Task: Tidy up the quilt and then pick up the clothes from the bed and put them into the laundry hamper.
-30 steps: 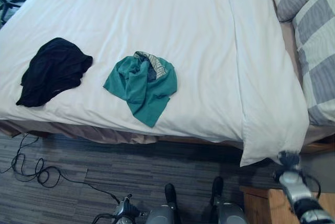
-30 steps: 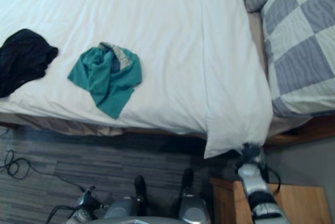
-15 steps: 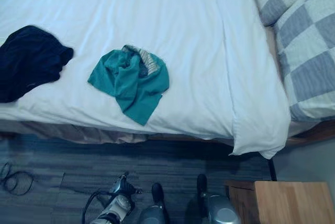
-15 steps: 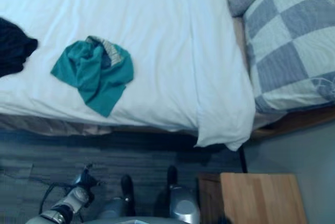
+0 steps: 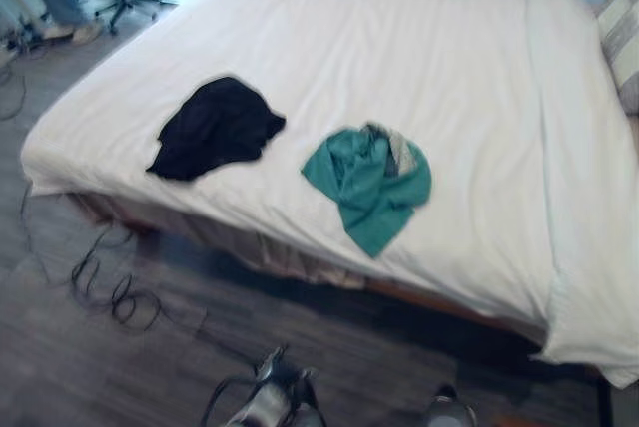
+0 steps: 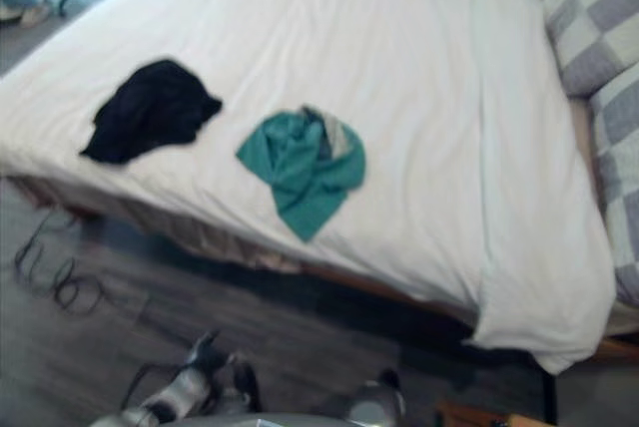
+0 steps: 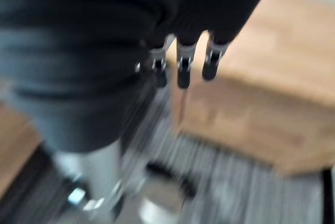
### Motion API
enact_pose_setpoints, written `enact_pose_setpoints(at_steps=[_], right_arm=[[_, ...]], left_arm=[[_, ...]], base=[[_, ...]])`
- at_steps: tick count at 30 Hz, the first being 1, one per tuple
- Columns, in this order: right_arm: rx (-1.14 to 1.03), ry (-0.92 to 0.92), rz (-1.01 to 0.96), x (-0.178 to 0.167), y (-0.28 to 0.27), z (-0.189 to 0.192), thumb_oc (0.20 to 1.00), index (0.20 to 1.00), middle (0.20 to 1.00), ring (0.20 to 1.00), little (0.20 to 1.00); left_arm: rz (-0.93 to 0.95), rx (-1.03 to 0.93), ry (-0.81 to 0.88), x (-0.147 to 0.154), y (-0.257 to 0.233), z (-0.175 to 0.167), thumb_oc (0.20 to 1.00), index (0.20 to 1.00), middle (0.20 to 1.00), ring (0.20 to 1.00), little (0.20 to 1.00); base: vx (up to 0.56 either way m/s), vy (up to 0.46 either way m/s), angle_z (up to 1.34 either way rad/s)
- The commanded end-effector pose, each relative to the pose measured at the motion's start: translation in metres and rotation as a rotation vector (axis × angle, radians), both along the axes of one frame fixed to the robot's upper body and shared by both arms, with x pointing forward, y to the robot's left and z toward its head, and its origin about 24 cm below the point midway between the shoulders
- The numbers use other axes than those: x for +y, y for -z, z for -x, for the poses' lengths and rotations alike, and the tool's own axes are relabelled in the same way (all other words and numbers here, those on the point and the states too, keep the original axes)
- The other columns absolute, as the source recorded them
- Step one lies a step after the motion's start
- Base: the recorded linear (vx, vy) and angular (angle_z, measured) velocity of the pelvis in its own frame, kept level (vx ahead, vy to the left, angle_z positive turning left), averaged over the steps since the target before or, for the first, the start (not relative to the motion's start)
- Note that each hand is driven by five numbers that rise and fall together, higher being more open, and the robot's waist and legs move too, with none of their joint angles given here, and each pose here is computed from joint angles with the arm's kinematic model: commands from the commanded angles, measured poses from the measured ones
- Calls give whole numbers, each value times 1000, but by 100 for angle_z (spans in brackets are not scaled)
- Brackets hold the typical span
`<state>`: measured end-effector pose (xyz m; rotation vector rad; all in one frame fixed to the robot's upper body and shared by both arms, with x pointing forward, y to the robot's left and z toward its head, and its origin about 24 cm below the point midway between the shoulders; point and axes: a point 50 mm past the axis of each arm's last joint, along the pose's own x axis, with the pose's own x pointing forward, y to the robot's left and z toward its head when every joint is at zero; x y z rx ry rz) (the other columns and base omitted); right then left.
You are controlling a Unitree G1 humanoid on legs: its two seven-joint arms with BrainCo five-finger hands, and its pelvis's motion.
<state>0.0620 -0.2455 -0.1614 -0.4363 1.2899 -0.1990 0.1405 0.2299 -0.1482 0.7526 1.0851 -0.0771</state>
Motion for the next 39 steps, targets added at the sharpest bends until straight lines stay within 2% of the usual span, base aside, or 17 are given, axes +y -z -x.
enact_pose_setpoints(at_steps=[1, 6, 9, 14, 20, 24, 26, 30, 39], right_arm=[[-144, -43, -28, 18, -8, -60, 1000, 1000, 1000, 1000, 1000], [-153, -82, -21, 20, -9, -64, 1000, 1000, 1000, 1000, 1000], [-153, -77, 4, 10, -11, -62, 1000, 1000, 1000, 1000, 1000], [-179, -66, 62, -4, -18, -74, 1000, 1000, 1000, 1000, 1000], [-208, -65, 64, -8, -23, -82, 1000, 1000, 1000, 1000, 1000], [-191, -61, 51, -6, -19, -72, 1000, 1000, 1000, 1000, 1000], [-210, -93, 16, 12, -19, -85, 1000, 1000, 1000, 1000, 1000], [-216, -153, -12, 26, -18, -89, 1000, 1000, 1000, 1000, 1000], [-159, -227, -4, 29, -12, -78, 1000, 1000, 1000, 1000, 1000]], left_arm=[[-82, -66, 64, 18, -15, -25, 1000, 1000, 1000, 1000, 1000], [-98, -24, 111, 21, -15, -25, 1000, 1000, 1000, 1000, 1000], [-63, -37, 149, 6, -12, -24, 1000, 1000, 1000, 1000, 1000], [-10, -160, 102, -9, -20, -46, 1000, 1000, 1000, 1000, 1000], [-11, -170, 195, -20, -23, -56, 1000, 1000, 1000, 1000, 1000], [-19, -145, 226, -28, -18, -50, 1000, 1000, 1000, 1000, 1000], [-59, -144, 219, -16, -23, -57, 1000, 1000, 1000, 1000, 1000], [-85, -135, 207, -3, -25, -56, 1000, 1000, 1000, 1000, 1000], [-46, -77, 182, -11, -13, -34, 1000, 1000, 1000, 1000, 1000]], base=[[236, 483, 11], [293, 312, 40], [334, 216, 54], [213, 241, 27], [289, 684, -111], [182, 586, -132], [-104, 536, -32], [-238, 425, -158], [-147, 171, -24]])
